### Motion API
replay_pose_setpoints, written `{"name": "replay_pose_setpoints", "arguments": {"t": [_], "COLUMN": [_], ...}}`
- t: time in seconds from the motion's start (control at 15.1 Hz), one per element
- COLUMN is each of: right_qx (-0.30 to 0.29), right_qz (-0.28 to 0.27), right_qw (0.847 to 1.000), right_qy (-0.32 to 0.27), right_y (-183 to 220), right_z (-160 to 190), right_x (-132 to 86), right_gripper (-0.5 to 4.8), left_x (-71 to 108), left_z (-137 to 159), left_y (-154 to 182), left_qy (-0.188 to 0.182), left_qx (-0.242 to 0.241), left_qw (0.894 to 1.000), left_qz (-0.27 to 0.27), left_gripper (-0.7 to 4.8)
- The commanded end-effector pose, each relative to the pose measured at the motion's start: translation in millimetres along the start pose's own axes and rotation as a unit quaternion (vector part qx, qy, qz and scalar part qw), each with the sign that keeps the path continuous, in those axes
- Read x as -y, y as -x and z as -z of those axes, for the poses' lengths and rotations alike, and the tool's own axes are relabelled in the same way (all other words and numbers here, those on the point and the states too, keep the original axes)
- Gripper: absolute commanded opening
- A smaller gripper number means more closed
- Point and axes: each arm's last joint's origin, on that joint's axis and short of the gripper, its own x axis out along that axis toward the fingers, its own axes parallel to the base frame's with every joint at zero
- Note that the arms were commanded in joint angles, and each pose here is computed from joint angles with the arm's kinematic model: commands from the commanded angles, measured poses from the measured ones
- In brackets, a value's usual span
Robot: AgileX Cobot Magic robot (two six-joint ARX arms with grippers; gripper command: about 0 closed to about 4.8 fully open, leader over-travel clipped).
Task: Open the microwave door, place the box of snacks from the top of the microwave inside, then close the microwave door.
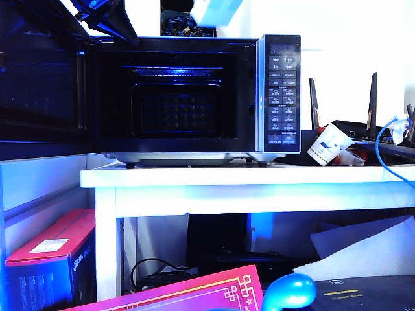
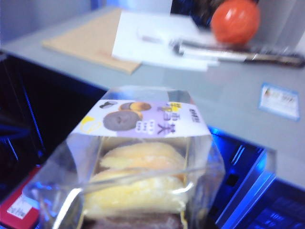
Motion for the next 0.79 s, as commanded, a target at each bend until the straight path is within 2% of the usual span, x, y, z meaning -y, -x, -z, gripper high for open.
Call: {"name": "replay_pose_setpoints", "arguments": {"t": [0.07,0.46,0.53,0.79], "right_qx": [0.033,0.066,0.075,0.145], "right_qz": [0.001,0.002,-0.013,-0.026], "right_qw": [0.999,0.998,0.997,0.989], "right_qy": [-0.007,-0.012,-0.011,-0.017], "right_y": [-4,-25,-29,-36], "right_z": [5,44,54,83], "right_x": [-1,-7,-9,-14], "right_gripper": [2.83,2.83,2.83,2.83], "left_x": [0.5,0.5,0.5,0.5], "left_z": [7,7,7,7], "left_y": [-3,-3,-3,-3], "left_qy": [0.024,0.024,0.024,0.024], "left_qx": [-0.022,-0.022,-0.022,-0.022], "left_qw": [0.999,0.999,0.999,0.999], "left_qz": [0.011,0.011,0.011,0.011], "left_gripper": [-0.06,-0.06,-0.06,-0.06]}}
